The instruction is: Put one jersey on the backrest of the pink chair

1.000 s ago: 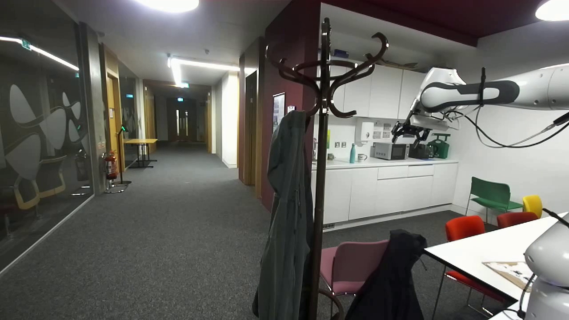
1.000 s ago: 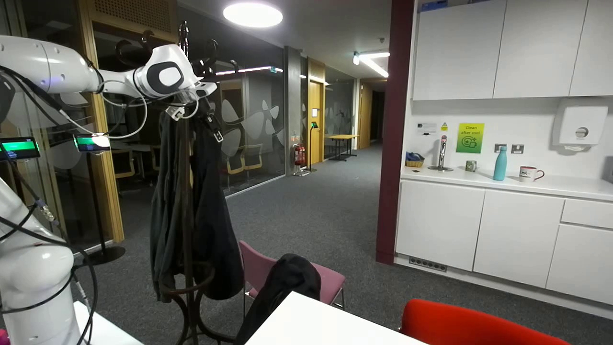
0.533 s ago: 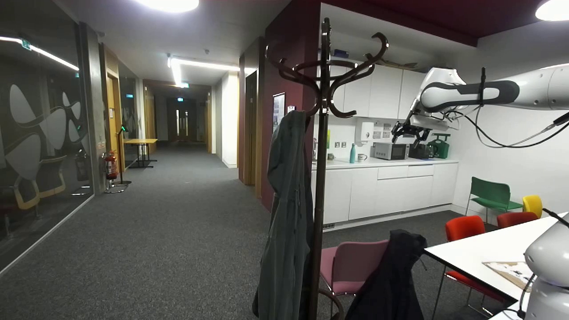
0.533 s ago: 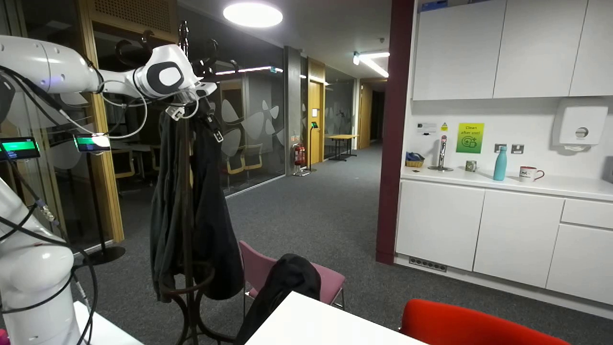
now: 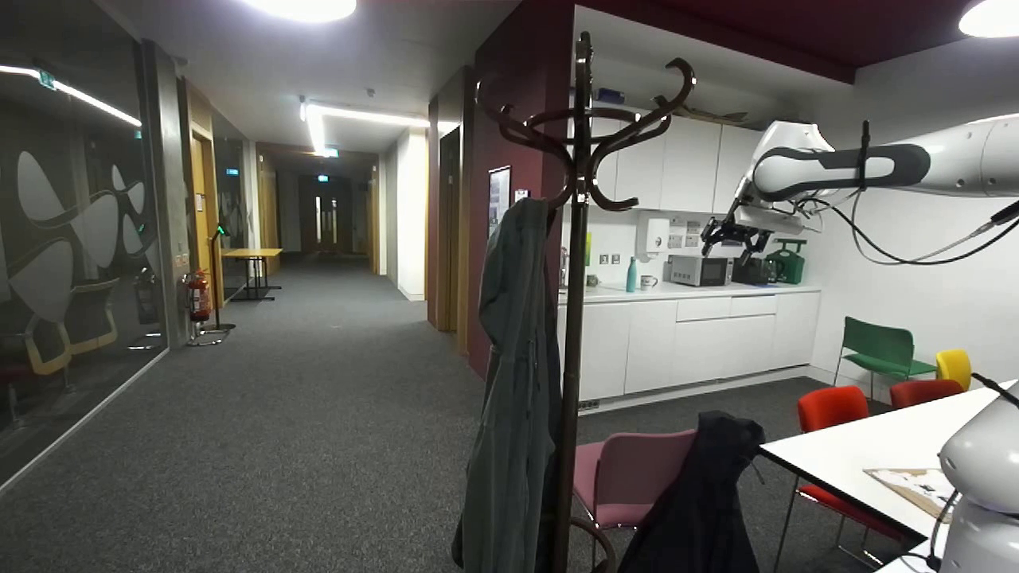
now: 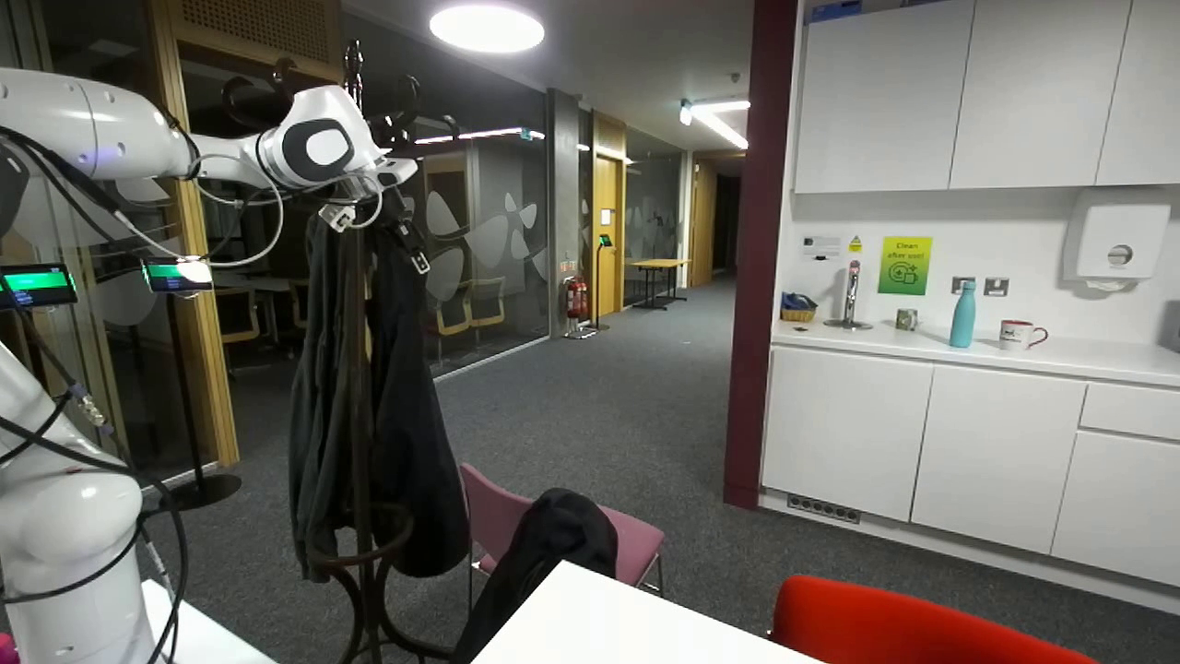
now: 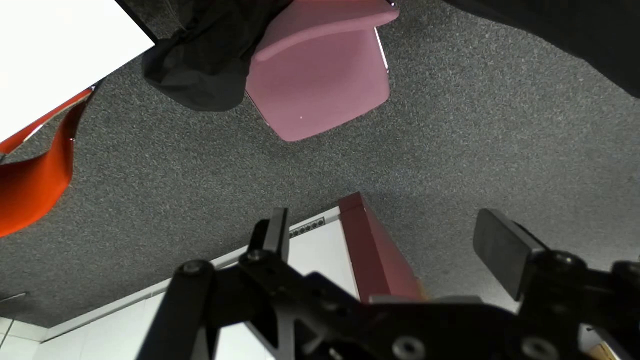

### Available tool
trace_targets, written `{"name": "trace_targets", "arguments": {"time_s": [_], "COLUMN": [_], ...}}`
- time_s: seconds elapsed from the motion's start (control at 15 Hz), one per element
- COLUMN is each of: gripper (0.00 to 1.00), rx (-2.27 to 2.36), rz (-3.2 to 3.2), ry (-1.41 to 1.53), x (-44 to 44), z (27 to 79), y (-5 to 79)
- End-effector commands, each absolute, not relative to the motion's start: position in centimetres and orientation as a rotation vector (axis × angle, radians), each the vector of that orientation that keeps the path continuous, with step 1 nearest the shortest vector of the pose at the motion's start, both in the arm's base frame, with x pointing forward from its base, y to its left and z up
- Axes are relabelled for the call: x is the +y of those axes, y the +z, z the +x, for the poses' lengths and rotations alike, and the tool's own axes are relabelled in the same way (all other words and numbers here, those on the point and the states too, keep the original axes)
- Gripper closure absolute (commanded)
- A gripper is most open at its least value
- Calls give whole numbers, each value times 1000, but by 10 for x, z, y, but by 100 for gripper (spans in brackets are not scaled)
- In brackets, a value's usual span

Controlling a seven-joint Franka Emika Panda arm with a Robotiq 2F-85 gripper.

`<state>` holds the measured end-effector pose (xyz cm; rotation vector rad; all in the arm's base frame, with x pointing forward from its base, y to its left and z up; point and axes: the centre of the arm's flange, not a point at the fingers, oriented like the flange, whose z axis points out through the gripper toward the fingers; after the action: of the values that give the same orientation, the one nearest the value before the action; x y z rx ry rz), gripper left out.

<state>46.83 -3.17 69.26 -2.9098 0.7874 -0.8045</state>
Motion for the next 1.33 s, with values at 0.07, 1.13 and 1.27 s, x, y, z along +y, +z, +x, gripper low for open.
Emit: {"name": "trace_targets", "arguments": {"time_s": [0.07, 1.13, 1.27], "gripper": [0, 0, 0], "rx": [787, 790, 790], "rz": [-2910, -2912, -2912], "ry": [-805, -798, -798], "x": [-32, -32, -32], "z": [468, 470, 470], "y": [693, 691, 691]}}
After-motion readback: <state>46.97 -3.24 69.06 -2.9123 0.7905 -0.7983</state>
